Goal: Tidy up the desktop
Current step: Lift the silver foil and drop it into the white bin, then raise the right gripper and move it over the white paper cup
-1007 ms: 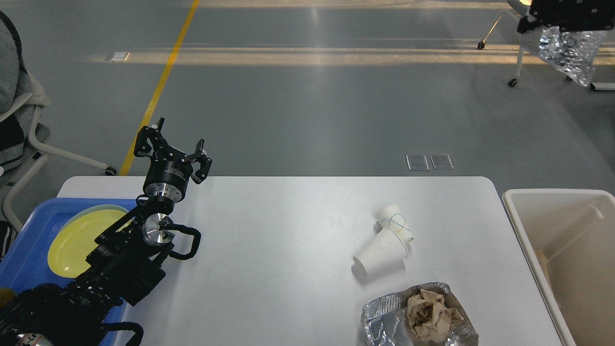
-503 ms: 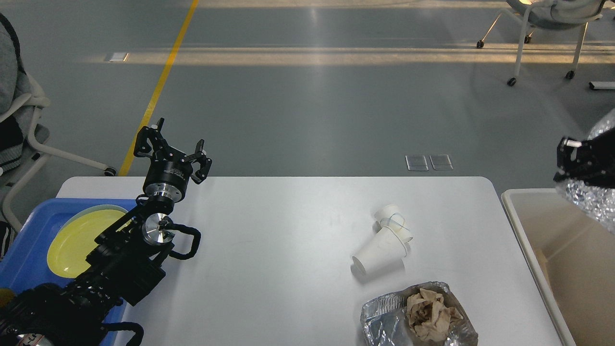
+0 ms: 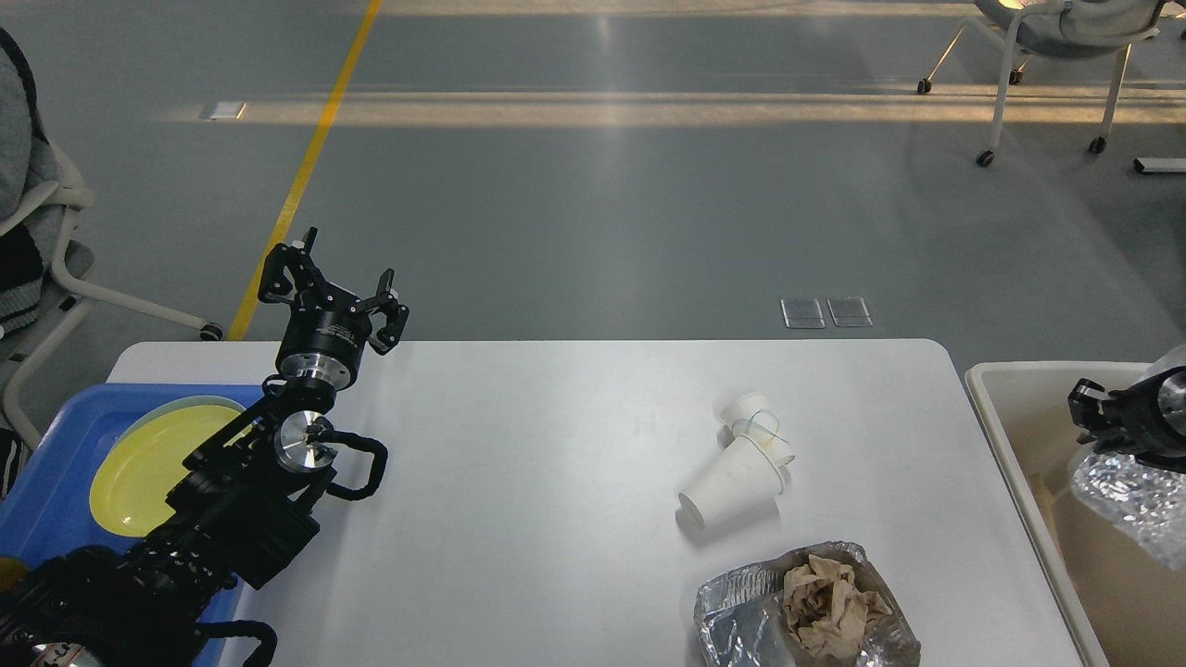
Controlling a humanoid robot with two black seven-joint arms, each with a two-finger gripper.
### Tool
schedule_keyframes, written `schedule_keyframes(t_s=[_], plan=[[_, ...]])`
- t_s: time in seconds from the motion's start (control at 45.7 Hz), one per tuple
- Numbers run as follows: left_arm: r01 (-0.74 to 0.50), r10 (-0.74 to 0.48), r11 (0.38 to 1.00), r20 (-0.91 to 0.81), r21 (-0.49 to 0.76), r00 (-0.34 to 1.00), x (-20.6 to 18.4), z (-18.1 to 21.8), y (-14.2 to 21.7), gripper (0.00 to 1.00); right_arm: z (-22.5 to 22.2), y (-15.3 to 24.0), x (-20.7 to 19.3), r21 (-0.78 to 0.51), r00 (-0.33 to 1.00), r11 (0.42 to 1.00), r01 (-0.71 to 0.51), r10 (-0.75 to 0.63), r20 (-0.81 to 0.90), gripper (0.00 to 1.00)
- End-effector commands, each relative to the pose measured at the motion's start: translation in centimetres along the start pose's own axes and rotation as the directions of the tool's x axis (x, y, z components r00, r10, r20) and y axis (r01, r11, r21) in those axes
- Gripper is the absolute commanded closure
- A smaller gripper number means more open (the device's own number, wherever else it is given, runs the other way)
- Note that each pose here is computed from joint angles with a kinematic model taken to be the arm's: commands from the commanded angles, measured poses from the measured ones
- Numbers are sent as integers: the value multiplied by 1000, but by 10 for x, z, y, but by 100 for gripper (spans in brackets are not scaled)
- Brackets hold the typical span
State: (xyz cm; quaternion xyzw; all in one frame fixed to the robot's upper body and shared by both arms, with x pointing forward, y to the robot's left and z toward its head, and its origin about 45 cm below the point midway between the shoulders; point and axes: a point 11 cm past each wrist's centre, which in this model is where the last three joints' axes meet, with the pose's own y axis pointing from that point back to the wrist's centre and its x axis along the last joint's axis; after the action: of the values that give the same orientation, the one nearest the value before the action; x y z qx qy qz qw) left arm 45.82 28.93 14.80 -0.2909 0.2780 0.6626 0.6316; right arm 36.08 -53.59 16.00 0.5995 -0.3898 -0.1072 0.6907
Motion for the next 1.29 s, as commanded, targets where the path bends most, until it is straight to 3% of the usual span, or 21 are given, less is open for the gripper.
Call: schedule_keyframes(t_s=[0.0, 0.066, 0.328, 0.547, 0.788, 0.941, 1.051, 1.269], plan=[[0, 0, 1000, 0, 0, 1000, 0, 0, 0, 0, -2, 0, 0, 7, 1000, 1000, -7, 7, 1, 10], [0, 0, 1000, 0, 0, 1000, 0, 0, 0, 0, -4, 0, 0, 15, 1000, 1000, -5, 5, 3, 0], [-2, 2, 1000, 0, 1, 1000, 1, 0, 0, 0, -22, 6, 2, 85, 999, 996, 12, -16, 47, 0], [0, 0, 1000, 0, 0, 1000, 0, 0, 0, 0, -52, 41, 1, 184, 992, 975, 126, -128, 2, 0], [0, 0, 1000, 0, 0, 1000, 0, 0, 0, 0, -120, 131, 1, 342, 953, 893, 294, -243, -183, 0], [0, 0, 1000, 0, 0, 1000, 0, 0, 0, 0, -163, 198, -1, 419, 917, 834, 359, -232, -323, 0], [0, 0, 1000, 0, 0, 1000, 0, 0, 0, 0, -189, 254, 0, 468, 889, 796, 385, -184, -419, 0], [-2, 2, 1000, 0, 1, 1000, 1, 0, 0, 0, -231, 383, 14, 629, 874, 729, 271, 88, -478, 0]])
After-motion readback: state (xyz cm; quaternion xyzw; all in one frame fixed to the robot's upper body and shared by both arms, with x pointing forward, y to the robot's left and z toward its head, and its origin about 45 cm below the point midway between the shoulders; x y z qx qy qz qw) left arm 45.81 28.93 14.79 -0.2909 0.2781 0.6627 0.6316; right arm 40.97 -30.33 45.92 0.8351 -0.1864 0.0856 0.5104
